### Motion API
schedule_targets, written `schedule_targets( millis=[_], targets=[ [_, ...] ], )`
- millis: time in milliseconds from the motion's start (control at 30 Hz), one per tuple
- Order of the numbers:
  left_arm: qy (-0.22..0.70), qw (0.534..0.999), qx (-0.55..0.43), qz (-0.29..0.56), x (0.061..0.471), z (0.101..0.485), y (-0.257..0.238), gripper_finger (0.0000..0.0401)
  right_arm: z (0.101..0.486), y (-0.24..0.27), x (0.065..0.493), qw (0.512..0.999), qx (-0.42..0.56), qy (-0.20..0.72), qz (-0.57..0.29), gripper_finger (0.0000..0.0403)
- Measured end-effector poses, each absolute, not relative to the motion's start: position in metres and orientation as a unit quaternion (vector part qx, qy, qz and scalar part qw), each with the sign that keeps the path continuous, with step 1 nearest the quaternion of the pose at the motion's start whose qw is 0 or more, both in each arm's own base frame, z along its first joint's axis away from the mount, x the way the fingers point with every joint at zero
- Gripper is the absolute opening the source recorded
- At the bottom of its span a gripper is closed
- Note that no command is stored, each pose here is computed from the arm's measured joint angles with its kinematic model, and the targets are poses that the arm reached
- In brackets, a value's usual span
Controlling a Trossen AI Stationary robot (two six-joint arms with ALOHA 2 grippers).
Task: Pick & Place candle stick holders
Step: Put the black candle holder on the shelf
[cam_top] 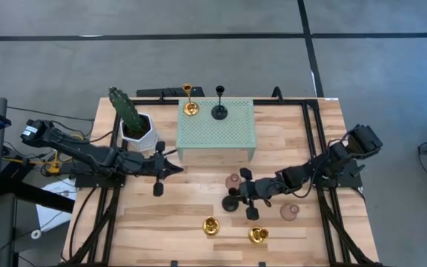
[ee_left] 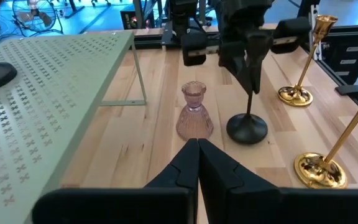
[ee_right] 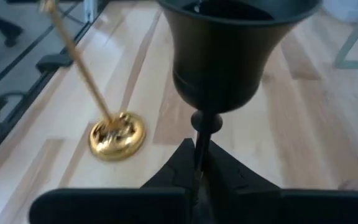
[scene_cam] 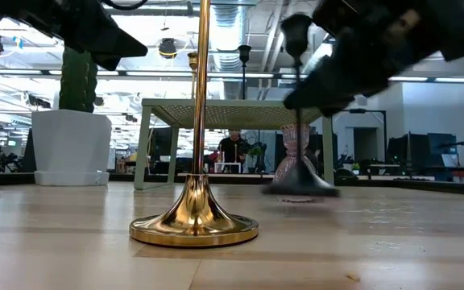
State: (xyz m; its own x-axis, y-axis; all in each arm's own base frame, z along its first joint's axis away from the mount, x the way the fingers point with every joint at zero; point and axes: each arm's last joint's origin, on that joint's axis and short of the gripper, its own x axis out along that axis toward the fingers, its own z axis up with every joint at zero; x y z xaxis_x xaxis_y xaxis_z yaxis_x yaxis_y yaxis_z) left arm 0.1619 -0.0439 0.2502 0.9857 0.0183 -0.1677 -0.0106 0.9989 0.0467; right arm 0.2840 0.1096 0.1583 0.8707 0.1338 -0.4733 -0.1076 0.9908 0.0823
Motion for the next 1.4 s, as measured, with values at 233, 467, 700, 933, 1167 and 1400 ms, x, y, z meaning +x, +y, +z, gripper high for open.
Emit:
schedule_targets(
  millis=[233,467,700,933,1167,1400],
  targets=[
    [0.081,0.996,0.022,0.007,0.162,0.25,-0.044,0.0006,0.201,0.1,0.296,0.964,-0.005,0.263,0.048,0.0004],
    [0.079,0.997,0.02,0.007,0.162,0.251,-0.044,0.0005,0.259,0.078,0.305,0.971,-0.046,0.233,0.027,0.0002],
    [0.078,0.997,0.02,0.007,0.162,0.251,-0.044,0.0007,0.301,0.04,0.317,0.972,-0.076,0.221,-0.019,0.0001],
    [0.078,0.997,0.02,0.007,0.162,0.251,-0.044,0.0007,0.315,-0.004,0.322,0.973,-0.067,0.211,-0.059,0.0001],
    [0.077,0.997,0.02,0.007,0.162,0.251,-0.044,0.0007,0.315,-0.046,0.32,0.973,-0.042,0.211,-0.078,0.0],
    [0.075,0.997,0.019,0.007,0.162,0.251,-0.044,0.0008,0.318,-0.07,0.316,0.978,-0.025,0.193,-0.07,0.0]
  ],
)
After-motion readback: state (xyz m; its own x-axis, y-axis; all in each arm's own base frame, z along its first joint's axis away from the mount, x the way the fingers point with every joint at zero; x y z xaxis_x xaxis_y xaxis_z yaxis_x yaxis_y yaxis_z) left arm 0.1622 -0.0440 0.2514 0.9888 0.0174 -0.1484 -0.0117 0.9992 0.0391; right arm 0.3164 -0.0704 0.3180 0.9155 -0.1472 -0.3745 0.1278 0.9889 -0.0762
